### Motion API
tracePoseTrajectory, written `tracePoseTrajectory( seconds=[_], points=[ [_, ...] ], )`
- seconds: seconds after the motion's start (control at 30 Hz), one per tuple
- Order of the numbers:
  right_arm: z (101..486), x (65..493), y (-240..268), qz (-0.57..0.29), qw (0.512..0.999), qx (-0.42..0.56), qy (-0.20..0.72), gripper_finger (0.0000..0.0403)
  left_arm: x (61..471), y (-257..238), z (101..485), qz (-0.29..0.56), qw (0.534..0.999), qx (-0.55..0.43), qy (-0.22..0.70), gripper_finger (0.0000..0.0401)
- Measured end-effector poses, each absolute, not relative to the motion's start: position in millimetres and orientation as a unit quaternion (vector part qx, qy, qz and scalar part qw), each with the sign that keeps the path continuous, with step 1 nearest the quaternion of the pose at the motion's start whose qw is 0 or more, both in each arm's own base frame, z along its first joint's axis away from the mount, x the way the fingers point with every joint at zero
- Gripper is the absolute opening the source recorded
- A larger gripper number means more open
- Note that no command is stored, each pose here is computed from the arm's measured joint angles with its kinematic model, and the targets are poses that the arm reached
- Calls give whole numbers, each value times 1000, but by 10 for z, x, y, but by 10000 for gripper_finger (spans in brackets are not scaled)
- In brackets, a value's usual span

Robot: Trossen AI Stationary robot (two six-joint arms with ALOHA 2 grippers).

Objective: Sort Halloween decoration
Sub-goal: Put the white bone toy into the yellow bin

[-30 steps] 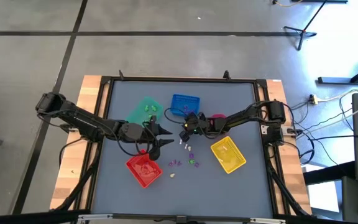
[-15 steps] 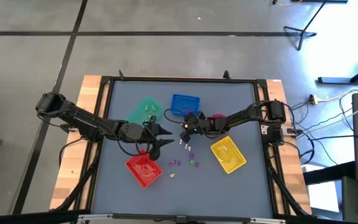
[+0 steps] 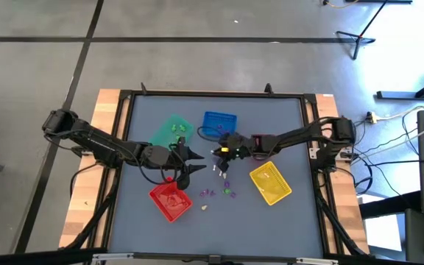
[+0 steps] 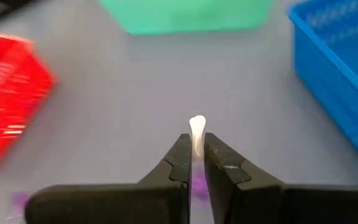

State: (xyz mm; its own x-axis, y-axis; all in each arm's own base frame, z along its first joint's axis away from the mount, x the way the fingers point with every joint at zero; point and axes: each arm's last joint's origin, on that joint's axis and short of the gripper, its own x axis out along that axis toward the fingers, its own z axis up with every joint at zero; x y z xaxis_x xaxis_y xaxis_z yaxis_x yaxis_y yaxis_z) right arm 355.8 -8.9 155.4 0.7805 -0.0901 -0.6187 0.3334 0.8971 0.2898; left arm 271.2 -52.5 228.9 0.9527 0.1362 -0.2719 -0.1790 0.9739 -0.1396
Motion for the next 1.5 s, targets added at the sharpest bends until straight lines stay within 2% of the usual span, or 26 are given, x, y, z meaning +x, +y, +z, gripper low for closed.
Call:
tracePoseTrajectory(
  seconds=[0.17,0.33,0.57,0.8,0.9,1.1,1.5],
  points=[
    [1847,3432,-42,-32,929,184,321,24,2712,-525,2289,80,985,-82,131,144],
    [2099,3209,15,61,912,191,358,24,2712,-525,2289,80,985,-82,131,144],
    [2223,2813,81,136,843,231,467,24,2712,-525,2289,80,985,-82,131,144],
    [2124,2473,91,102,743,260,608,24,2712,-525,2289,80,985,-82,131,144],
    [2098,2375,80,71,715,252,648,24,2712,-525,2289,80,985,-82,131,144],
    [2083,2339,56,33,712,225,664,36,2712,-525,2289,79,985,-82,131,144],
    [2076,2349,32,1,724,198,661,137,2713,-536,2289,64,985,-86,133,144]
  ],
)
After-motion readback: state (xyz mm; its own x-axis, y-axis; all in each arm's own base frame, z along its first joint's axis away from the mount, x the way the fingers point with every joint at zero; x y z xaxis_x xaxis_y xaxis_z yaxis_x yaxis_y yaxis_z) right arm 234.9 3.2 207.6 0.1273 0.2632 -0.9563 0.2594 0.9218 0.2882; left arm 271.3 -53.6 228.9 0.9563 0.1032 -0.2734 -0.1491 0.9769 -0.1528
